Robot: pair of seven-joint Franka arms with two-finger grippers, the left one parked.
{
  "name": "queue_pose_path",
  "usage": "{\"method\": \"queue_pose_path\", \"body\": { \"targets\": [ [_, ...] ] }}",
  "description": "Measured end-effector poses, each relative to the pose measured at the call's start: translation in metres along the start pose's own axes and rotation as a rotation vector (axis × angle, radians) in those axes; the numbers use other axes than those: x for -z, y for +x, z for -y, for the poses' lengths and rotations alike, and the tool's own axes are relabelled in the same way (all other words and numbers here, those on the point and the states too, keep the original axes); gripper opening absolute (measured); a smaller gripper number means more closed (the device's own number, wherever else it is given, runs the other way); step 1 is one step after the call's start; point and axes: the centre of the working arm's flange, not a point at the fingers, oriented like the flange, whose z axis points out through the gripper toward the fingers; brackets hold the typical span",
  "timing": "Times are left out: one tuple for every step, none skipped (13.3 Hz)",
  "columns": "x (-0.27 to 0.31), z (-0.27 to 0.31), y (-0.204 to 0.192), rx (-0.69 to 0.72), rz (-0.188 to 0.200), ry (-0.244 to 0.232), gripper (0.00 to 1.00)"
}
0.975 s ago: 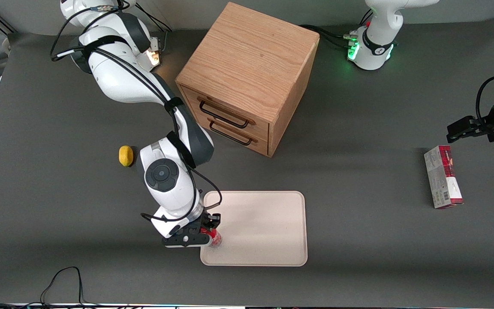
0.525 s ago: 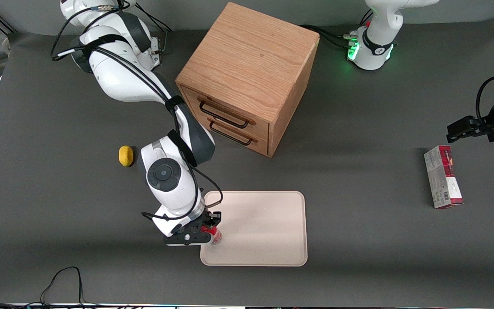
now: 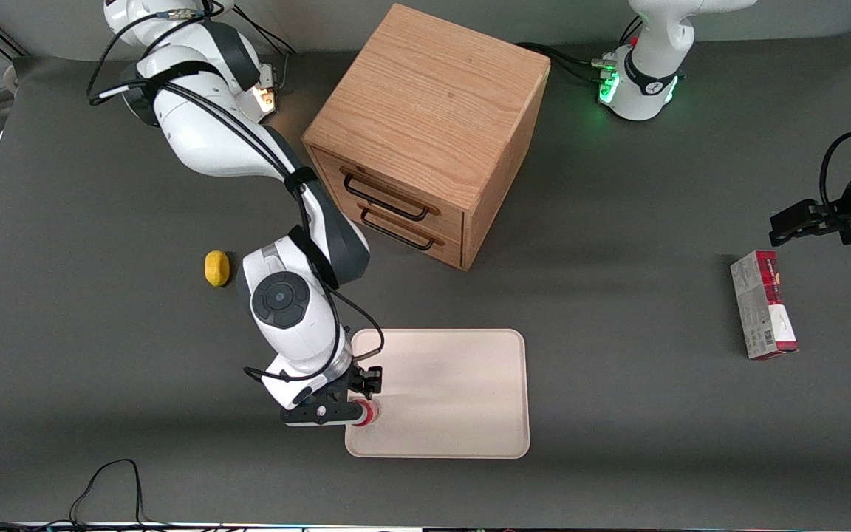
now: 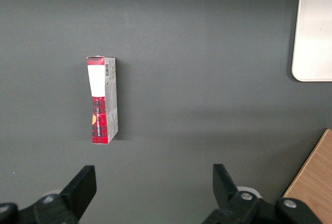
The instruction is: Place coke bottle on tray
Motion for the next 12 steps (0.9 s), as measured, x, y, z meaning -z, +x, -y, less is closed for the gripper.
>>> {"method": "queue_pose_path", "body": {
  "targets": [
    [0.0,0.0,0.0,0.0,-0.003,0.002,0.78],
    [0.0,0.0,0.0,0.0,-0.004,0.002,0.91],
    [0.0,0.0,0.0,0.0,-0.005,0.003,1.0],
    [0.001,0.0,0.001,0.0,-0.006,0.003,1.0],
    [0.003,0.001,0.001,0.0,-0.009,0.005,1.0],
    [0.01,0.001,0.002,-0.001,-0.007,0.003,1.0],
    [0.022,-0.001,0.002,-0.002,0.017,-0.011,1.0],
    [0.041,-0.003,0.001,-0.004,0.044,-0.026,1.0],
    [0.067,-0.005,0.001,-0.006,0.064,-0.038,1.0],
    [0.096,-0.008,-0.002,-0.009,0.095,-0.054,1.0],
    [0.125,-0.012,-0.006,-0.011,0.128,-0.072,1.0],
    [0.154,-0.016,-0.012,-0.013,0.159,-0.088,1.0]
  ]
}}
